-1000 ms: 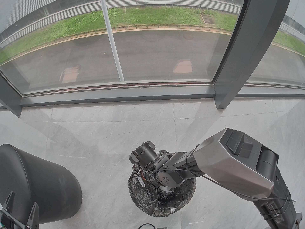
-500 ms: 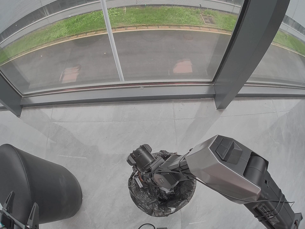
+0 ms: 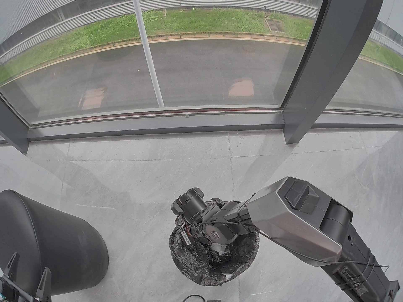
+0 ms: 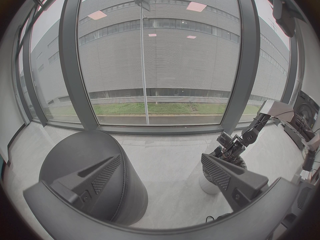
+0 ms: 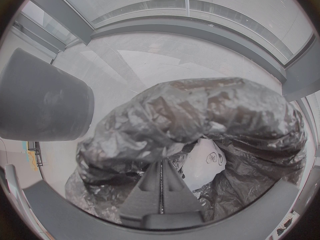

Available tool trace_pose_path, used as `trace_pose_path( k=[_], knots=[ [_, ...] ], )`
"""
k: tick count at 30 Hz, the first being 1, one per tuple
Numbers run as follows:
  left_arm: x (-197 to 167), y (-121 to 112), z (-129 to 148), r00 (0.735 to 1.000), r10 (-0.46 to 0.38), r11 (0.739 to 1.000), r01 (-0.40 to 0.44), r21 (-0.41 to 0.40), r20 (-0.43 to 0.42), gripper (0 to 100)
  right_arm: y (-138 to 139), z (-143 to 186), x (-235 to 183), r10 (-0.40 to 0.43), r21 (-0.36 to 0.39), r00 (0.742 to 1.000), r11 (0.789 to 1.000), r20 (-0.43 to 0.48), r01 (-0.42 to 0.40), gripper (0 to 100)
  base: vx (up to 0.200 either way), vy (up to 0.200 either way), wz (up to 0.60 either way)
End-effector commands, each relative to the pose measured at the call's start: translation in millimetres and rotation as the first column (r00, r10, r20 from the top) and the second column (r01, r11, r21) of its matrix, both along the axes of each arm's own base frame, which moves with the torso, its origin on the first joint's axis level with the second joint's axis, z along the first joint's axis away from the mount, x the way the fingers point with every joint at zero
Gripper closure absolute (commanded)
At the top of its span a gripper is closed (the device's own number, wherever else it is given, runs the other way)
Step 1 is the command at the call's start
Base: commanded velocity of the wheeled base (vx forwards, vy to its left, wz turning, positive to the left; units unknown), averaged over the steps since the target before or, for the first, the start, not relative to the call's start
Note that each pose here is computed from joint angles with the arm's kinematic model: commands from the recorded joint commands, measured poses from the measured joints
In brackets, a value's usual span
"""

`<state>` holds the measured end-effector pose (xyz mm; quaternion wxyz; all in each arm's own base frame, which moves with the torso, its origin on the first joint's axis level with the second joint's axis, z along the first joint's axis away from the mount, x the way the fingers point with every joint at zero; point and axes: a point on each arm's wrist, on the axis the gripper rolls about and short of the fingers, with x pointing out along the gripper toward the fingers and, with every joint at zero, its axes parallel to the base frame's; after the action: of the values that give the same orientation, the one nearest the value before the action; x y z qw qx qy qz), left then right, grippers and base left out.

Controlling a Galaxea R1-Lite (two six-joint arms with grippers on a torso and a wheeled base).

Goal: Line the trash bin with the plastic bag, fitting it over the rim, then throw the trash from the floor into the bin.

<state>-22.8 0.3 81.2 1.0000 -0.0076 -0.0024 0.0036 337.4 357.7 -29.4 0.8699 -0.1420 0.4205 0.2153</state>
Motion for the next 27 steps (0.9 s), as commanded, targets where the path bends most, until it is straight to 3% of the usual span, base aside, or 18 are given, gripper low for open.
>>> trace_pose_path(
  k=[1, 7, 14, 17, 22, 27],
  knots=[
    [0.0, 0.0, -5.2, 1.000, 0.000, 1.000, 0.000, 0.000, 0.000, 0, -8.8, 44.4, -11.1, 0.003, 0.014, 1.000, 1.000, 0.011, -0.003, 100, 0.000, 0.000, 0.00],
    [0.0, 0.0, -5.2, 1.000, 0.000, 1.000, 0.000, 0.000, 0.000, 0, -30.4, 101.2, -29.4, -0.003, 0.041, 0.998, 0.999, 0.062, 0.001, 100, 0.000, 0.000, 0.00],
    [0.0, 0.0, -5.2, 1.000, 0.000, 1.000, 0.000, 0.000, 0.000, 0, -82.2, 184.3, -37.0, -0.114, 0.114, 0.974, 0.989, 0.198, 0.092, 100, 0.000, 0.000, 0.00],
    [0.1, 0.0, -5.2, 1.000, 0.000, 1.000, 0.000, 0.000, -0.002, 0, -98.0, 203.6, -40.0, -0.149, 0.135, 0.961, 0.984, 0.232, 0.120, 100, 0.000, 0.000, 0.00],
    [0.0, 0.0, -5.2, 1.000, 0.000, 1.000, 0.000, 0.000, 0.000, 0, -139.6, 240.1, -58.3, -0.238, 0.164, 0.924, 0.967, 0.300, 0.196, 100, 0.000, 0.000, 0.00],
    [0.1, 0.0, -5.2, 1.000, 0.000, 1.000, 0.000, 0.000, -0.002, 0, -182.0, 275.7, -71.6, -0.339, 0.189, 0.855, 0.939, 0.393, 0.286, 100, 0.000, 0.000, 0.00]
  ],
)
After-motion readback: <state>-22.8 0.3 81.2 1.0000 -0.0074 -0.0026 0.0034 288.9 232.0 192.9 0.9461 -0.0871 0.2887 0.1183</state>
